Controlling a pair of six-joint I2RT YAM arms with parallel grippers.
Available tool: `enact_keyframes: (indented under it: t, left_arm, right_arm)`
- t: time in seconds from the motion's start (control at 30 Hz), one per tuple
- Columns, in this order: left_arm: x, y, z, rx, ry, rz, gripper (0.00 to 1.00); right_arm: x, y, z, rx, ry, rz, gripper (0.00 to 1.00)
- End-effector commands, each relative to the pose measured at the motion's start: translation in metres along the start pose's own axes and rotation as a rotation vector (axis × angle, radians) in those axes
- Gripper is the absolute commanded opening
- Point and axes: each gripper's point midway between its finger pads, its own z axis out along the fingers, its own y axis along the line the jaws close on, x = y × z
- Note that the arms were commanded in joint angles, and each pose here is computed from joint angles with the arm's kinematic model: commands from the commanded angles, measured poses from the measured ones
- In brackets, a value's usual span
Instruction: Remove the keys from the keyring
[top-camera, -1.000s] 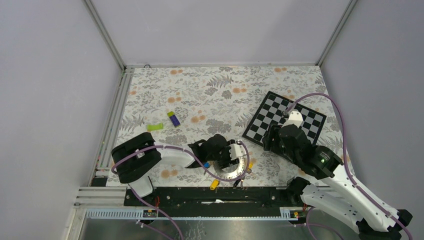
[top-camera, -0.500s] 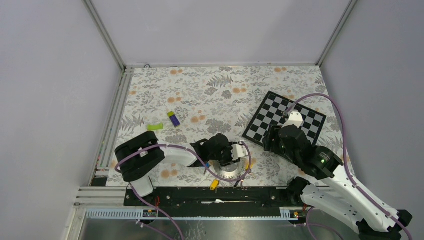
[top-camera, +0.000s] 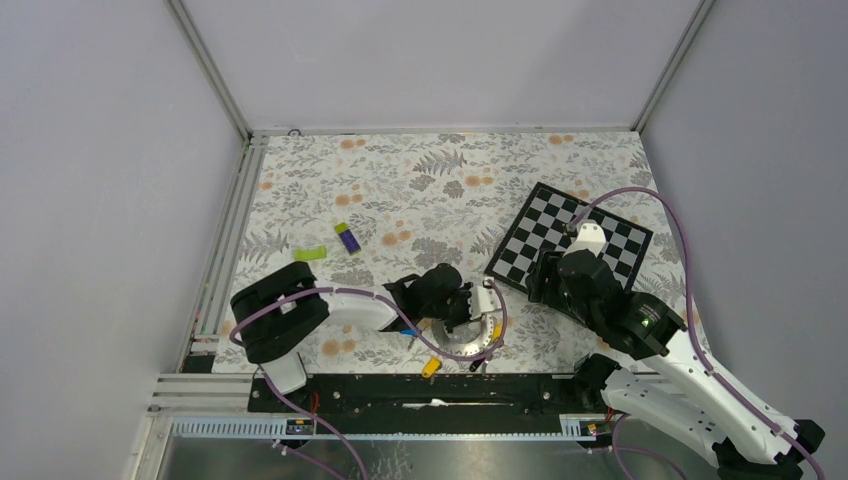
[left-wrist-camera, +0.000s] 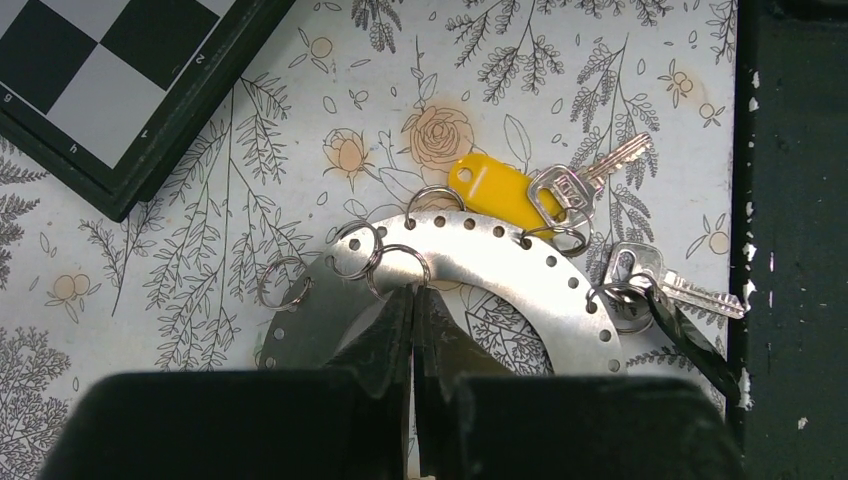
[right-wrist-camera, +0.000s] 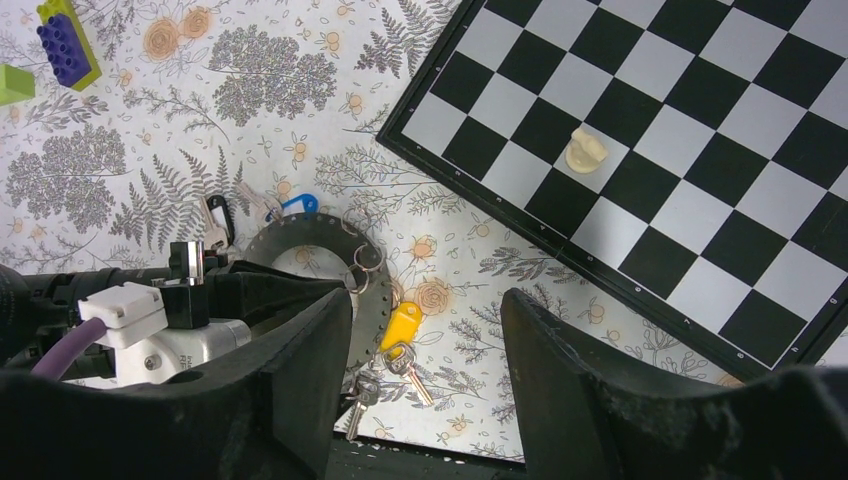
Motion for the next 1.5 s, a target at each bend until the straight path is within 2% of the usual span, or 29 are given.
enact_keyframes:
  t: [0.0, 0.23, 0.43, 0.73, 0.97, 1.47]
  left_arm:
    - [0.021, -0.009, -0.008, 0.029, 0.09, -0.043, 0.0]
    - [0.016, -0.012, -0.017, 0.034, 0.078, -0.039, 0.0]
    - [0.02, -0.001, -0.023, -0.06, 0.063, -0.053, 0.0]
    - [0.027, 0.002, -0.023, -0.174, 0.049, -0.038, 0.0]
    - [0.039, -0.005, -0.018, -0.172, 0.094, -0.029, 0.0]
    - [0.047, -0.013, -0.017, -0.135, 0.117, -0.053, 0.09]
  right_arm:
    - [-0.006, -0.006, 0.002, 0.033, -0.03, 0.0, 0.63]
    - [0.011, 0.005, 0.01, -0.016, 0.021, 0.057, 0.63]
    - [0.03, 0.006, 0.017, -0.041, 0.049, 0.126, 0.62]
    - [0.032, 0.006, 0.019, -0.036, 0.056, 0.106, 0.62]
    - [0.032, 0.005, 0.02, -0.034, 0.057, 0.102, 0.62]
    - [0.033, 0.007, 0.02, -0.042, 0.058, 0.1, 0.63]
